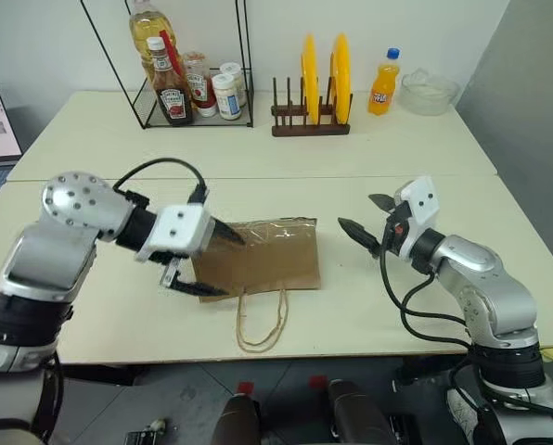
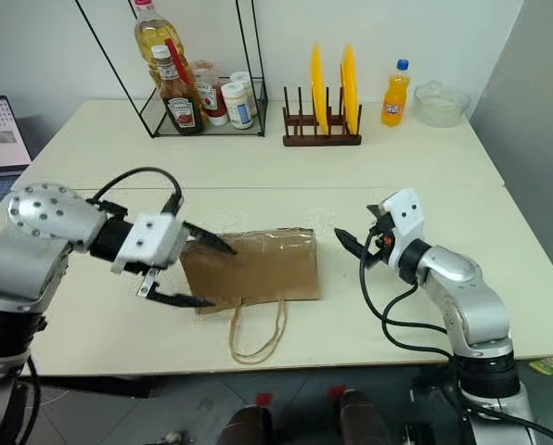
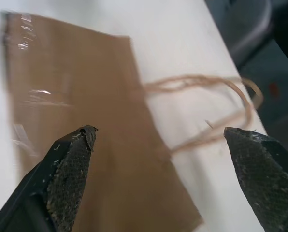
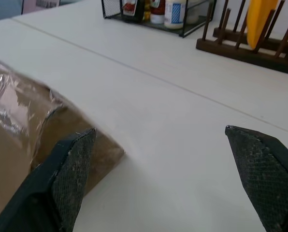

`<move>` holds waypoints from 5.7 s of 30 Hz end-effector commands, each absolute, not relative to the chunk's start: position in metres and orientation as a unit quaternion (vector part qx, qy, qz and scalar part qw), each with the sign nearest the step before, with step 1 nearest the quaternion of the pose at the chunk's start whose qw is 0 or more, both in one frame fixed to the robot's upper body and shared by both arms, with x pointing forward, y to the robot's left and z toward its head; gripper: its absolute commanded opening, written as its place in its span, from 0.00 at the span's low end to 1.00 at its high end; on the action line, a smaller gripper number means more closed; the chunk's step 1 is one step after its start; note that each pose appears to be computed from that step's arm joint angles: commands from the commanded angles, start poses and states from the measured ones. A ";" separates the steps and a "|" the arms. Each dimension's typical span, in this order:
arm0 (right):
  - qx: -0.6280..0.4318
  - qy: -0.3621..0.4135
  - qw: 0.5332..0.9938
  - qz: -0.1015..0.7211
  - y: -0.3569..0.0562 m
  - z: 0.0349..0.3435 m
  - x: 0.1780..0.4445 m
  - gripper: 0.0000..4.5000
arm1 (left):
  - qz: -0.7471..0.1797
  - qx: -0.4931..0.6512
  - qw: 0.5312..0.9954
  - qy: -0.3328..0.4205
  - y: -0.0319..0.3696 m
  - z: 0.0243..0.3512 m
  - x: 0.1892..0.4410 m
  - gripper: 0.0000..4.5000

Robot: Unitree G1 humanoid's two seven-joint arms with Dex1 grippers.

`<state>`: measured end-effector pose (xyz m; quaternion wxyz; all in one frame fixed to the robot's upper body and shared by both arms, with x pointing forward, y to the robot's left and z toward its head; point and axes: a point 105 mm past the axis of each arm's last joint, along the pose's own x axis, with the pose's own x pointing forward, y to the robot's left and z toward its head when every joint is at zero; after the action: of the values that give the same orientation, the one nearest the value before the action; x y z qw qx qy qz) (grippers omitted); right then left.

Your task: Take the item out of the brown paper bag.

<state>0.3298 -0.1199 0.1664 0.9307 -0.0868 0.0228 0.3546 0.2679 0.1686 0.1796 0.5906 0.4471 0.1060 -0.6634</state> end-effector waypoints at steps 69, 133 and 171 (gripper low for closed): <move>-0.542 -0.391 0.520 0.532 -0.010 0.059 0.276 0.00 | -0.513 0.034 0.852 0.101 0.134 0.183 0.292 0.00; -0.659 -0.214 0.291 0.660 -0.040 0.015 0.279 0.00 | -0.530 -0.047 0.840 0.109 0.099 0.263 0.353 0.00; -0.659 -0.146 0.327 0.662 -0.088 0.011 0.278 0.00 | -0.543 -0.008 0.839 0.012 0.094 0.328 0.369 0.00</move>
<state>0.2875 -0.0377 0.0633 0.3653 -0.6415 -0.2832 0.6123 0.3804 0.0939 0.3207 0.8488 -0.0283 0.0279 -0.5272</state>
